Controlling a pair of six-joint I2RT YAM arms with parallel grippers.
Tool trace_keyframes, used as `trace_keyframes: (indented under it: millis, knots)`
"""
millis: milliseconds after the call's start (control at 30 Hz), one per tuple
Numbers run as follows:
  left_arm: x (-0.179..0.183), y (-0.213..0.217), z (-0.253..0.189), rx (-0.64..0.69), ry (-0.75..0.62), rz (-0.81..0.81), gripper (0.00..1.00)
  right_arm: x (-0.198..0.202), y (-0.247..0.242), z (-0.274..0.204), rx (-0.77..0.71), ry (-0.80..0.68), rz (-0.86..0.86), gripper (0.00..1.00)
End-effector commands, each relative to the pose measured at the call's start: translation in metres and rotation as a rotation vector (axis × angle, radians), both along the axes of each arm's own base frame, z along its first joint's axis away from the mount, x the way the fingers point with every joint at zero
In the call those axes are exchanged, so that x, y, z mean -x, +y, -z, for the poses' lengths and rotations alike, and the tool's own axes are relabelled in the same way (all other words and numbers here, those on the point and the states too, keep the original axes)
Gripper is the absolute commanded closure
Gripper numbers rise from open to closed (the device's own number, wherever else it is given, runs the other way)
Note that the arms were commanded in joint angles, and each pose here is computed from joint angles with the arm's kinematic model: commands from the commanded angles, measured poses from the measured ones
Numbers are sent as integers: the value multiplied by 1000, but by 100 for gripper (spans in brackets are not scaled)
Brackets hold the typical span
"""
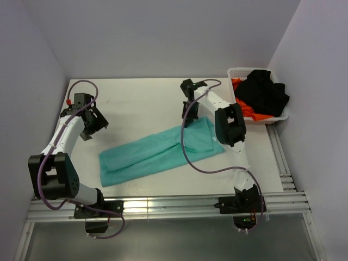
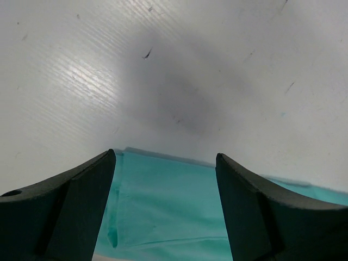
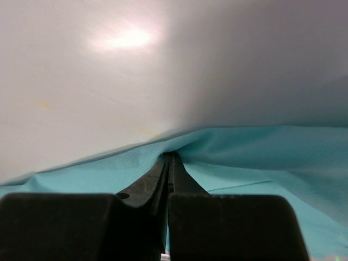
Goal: Fold and stack the t-shirts
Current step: Rotate the tshirt 90 degrees
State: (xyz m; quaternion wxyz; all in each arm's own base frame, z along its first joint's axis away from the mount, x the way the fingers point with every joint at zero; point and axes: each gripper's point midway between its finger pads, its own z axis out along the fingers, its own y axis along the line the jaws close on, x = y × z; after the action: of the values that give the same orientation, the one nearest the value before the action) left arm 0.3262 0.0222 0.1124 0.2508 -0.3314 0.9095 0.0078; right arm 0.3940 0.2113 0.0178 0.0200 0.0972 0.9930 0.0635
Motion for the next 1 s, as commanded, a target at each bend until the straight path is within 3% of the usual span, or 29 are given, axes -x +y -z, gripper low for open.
trace_keyframes:
  millis: [0,167,233,267,300,333,367,400,467,500,567,600,733,767,833,967]
  knots:
    - [-1,11,-27,-35,-49,-3,19,-26,55,18,-126,0,-25,100]
    - [5,15,-29,-39,-38,-7,19,-63,132,2,-459,-50,7,100]
    - [6,15,-30,-37,-35,-5,19,-71,143,-6,-522,-71,35,100]
    - [5,15,-31,-37,-37,-2,20,-63,155,-12,-619,-41,0,100]
    - [5,15,-31,-34,-39,-2,20,-80,173,-37,-737,-150,-61,100]
    - [3,15,-35,-33,-48,-1,19,-78,186,-52,-824,-163,-104,96]
    - [1,14,-35,-29,-49,0,20,-84,200,-85,-928,-240,-185,86]
    - [-1,12,-37,-22,-56,6,20,-88,207,-104,-935,-312,-243,58]
    - [-6,12,-42,-16,-73,9,20,-95,219,-154,-947,-466,-320,30]
    - [-9,11,-45,-13,-80,9,20,-104,216,-177,-921,-553,-309,18]
    - [-15,10,-49,-4,-93,9,20,-116,199,-193,-870,-627,-266,11]
    - [-17,10,-51,-1,-99,9,20,-122,184,-231,-831,-745,-241,11]
    - [-23,7,-55,14,-122,4,20,-130,103,-248,-540,-838,-65,9]
    - [-23,7,-55,20,-127,1,20,-121,81,-227,-450,-777,-33,9]
    - [-22,5,-51,31,-125,0,20,-111,44,-233,-308,-802,-1,9]
    - [-24,0,-43,62,-136,-3,20,-63,-25,-169,-33,-606,77,9]
